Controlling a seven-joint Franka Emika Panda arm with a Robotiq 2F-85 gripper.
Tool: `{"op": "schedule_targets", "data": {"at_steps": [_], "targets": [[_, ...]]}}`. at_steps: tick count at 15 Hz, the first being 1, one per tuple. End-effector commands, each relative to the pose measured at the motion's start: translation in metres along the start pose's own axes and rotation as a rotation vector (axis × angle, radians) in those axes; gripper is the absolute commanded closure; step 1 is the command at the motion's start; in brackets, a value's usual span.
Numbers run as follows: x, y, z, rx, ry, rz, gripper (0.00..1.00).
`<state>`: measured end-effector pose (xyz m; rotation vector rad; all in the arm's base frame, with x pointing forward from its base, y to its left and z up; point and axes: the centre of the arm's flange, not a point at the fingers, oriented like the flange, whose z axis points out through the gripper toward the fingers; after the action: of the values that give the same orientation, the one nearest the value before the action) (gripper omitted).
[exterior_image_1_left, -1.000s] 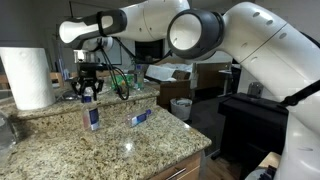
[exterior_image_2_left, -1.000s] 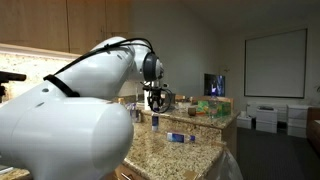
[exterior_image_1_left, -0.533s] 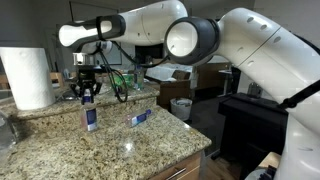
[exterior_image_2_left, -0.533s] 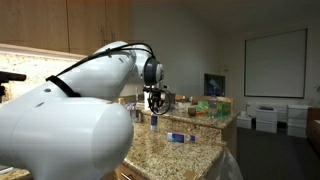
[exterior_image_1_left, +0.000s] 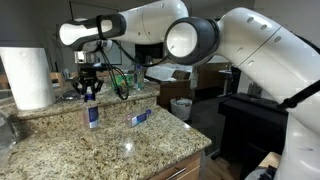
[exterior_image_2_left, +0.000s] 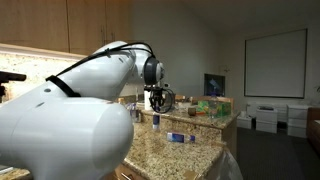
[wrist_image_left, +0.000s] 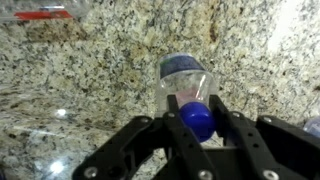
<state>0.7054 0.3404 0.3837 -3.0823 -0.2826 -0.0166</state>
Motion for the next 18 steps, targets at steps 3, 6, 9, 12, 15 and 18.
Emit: {"op": "schedule_targets", "data": {"at_steps": [3,6,9,12,15,18], "targets": [[-0.022,0.065,-0.053,-0.069,-0.090,0.075,0.90],[-0.049,0.117,-0.100,-0.066,-0.159,0.092,0.90],[-0.073,0.172,-0.142,-0.057,-0.163,0.096,0.90],[-0.099,0.231,-0.176,-0.044,-0.155,0.120,0.90],[-0.127,0.286,-0.176,-0.037,-0.158,0.183,0.90],[-0.148,0.337,-0.164,-0.110,-0.073,0.349,0.90]]}}
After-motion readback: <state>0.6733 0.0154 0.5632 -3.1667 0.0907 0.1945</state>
